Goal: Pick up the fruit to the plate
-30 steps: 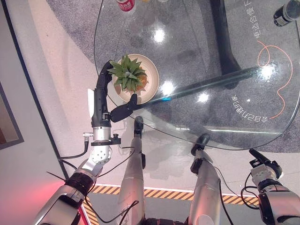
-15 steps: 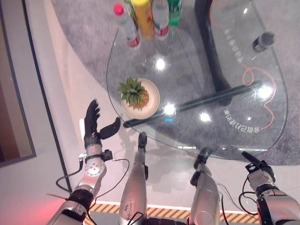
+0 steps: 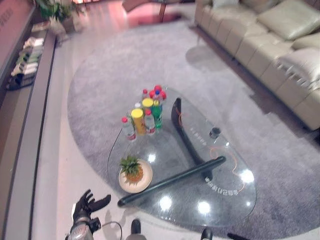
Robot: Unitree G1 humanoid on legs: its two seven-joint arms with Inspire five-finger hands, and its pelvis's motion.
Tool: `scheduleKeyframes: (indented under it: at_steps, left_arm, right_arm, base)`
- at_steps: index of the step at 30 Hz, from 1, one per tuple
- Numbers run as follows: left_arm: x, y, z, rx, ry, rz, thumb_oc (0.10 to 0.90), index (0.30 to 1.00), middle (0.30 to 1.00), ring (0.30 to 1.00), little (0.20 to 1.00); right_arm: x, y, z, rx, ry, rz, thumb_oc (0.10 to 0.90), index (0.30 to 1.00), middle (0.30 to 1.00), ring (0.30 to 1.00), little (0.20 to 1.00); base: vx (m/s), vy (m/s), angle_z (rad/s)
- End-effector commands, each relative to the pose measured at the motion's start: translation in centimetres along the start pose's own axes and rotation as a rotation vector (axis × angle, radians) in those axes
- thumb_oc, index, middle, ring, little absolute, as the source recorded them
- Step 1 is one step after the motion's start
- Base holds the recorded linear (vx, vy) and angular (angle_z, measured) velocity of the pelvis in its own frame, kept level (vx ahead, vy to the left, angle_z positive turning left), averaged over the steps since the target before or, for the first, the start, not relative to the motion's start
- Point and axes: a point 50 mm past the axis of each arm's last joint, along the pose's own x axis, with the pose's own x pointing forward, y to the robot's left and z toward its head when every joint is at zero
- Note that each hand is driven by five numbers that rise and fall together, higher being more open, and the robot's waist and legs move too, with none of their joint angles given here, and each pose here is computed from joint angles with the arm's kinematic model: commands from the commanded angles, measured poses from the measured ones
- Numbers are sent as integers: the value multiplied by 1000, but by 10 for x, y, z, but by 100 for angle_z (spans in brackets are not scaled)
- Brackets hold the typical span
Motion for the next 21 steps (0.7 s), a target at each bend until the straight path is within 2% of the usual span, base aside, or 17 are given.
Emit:
scheduleKeyframes:
  at_steps: [1,5,9,14,21]
  left_arm:
    - [5,4,4,54,93,-24,800,900,900,900,900]
    - [-1,1,-24,141,290,-72,800,900,900,900,900]
    - [-12,-3,-51,145,501,-123,800,900,900,900,900]
    - [-13,-4,-53,226,533,-131,800,900,900,900,900]
    - [-13,-12,-54,242,543,-175,800,900,900,900,900]
  right_arm:
    - [-2,-15,12,-144,-4,-72,800,900,900,900,900]
    - [-1,-8,7,-224,22,-60,800,900,900,900,900]
    - [-1,-2,3,-340,52,-49,800,900,900,900,900]
    - [0,8,4,-357,65,-23,800,900,900,900,900]
    - [0,8,2,-361,81,-22,800,900,900,900,900]
  base:
    - [91,31,-10]
    - [61,29,-15]
    - [47,33,-5]
    - [35,25,-12]
    - [-2,-1,0]
